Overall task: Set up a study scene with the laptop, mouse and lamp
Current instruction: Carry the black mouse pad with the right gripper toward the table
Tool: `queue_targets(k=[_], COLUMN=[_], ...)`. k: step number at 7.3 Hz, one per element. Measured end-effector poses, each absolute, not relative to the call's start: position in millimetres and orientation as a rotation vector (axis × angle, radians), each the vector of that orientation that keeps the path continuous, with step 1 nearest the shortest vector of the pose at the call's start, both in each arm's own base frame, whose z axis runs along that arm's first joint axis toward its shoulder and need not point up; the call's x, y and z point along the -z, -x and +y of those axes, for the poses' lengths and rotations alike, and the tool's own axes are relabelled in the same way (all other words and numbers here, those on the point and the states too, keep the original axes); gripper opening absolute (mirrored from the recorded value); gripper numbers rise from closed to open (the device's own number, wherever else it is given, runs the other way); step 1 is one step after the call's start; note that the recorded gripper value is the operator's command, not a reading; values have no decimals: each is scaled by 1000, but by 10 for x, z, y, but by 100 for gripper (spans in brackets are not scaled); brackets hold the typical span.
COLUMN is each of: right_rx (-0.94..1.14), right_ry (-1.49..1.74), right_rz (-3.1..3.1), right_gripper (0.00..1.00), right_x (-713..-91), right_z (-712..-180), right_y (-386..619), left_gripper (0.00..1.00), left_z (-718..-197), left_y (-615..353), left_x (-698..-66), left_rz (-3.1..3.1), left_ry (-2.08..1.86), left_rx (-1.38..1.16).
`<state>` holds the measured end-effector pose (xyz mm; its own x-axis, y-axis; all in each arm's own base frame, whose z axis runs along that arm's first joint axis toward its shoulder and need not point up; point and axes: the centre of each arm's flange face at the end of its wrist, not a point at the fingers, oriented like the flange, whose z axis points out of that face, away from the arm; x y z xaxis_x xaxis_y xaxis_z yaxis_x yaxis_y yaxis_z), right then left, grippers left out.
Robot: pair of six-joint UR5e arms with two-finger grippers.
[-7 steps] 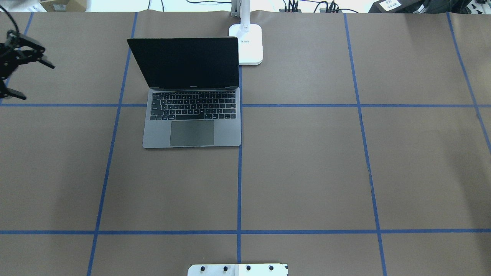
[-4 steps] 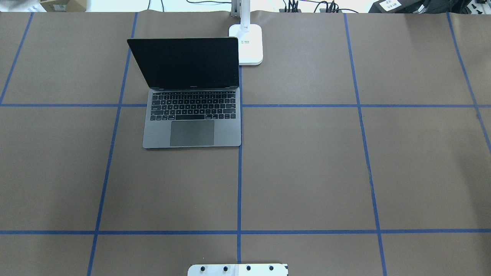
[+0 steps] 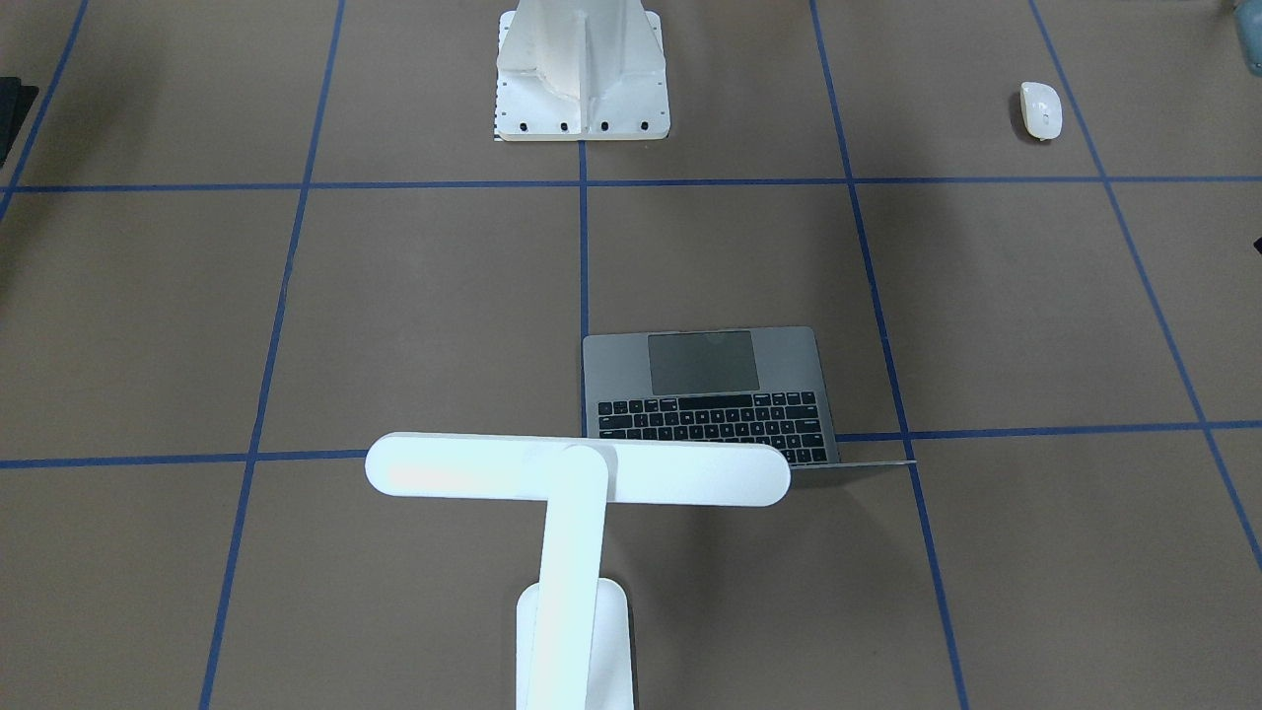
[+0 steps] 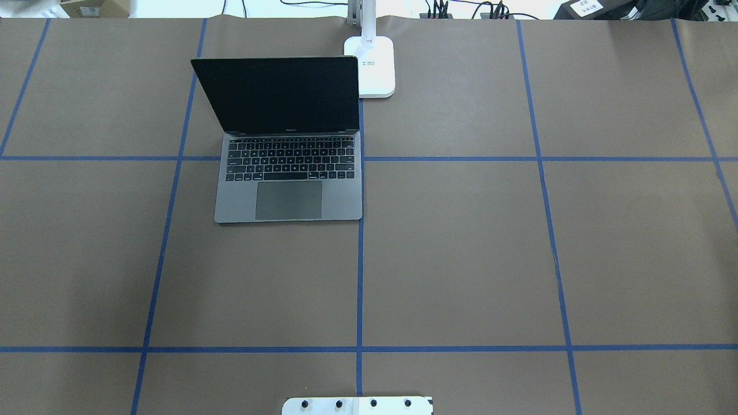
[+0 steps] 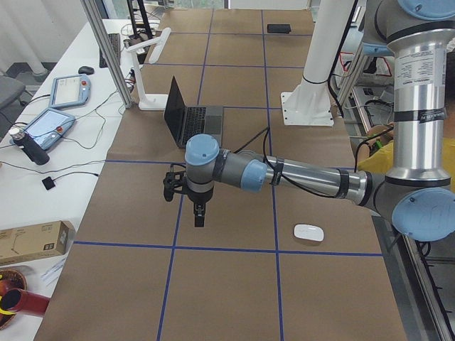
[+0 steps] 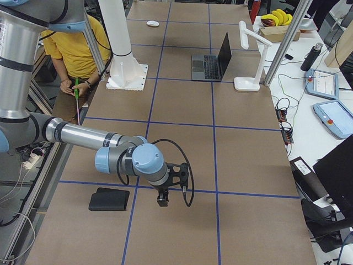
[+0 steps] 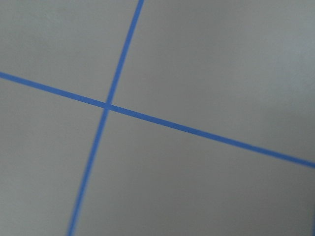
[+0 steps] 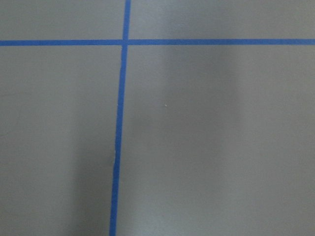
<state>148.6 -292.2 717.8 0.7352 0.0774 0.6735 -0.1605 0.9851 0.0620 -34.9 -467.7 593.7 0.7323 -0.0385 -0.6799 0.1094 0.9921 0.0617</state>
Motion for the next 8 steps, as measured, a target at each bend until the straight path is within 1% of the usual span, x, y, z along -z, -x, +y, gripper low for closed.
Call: queue_targets(k=[2,4,7,8], right_rx=[-292,-482,-762,-855], right_ry=[-16,153,378,452], right_rz=[-732,-772,-739,-708], right_gripper=[100,100,100,100], right_x=[-7361,-7339,-7091,-7043], right_z=[-2562,-2333,-2300,-2369], right_y=[-1657,-1750,-1709,-1621], left_gripper=[100,100,100,100], left_z=[-4515,-4248,-4163,-4144], left_y=[703,832,861,860], left_x=[-6364,-6591,-6636,-6636], left_rz=[728,726,728,729], left_ry=[-104,-77,-73,-74], left_rx=[31,47,54,54])
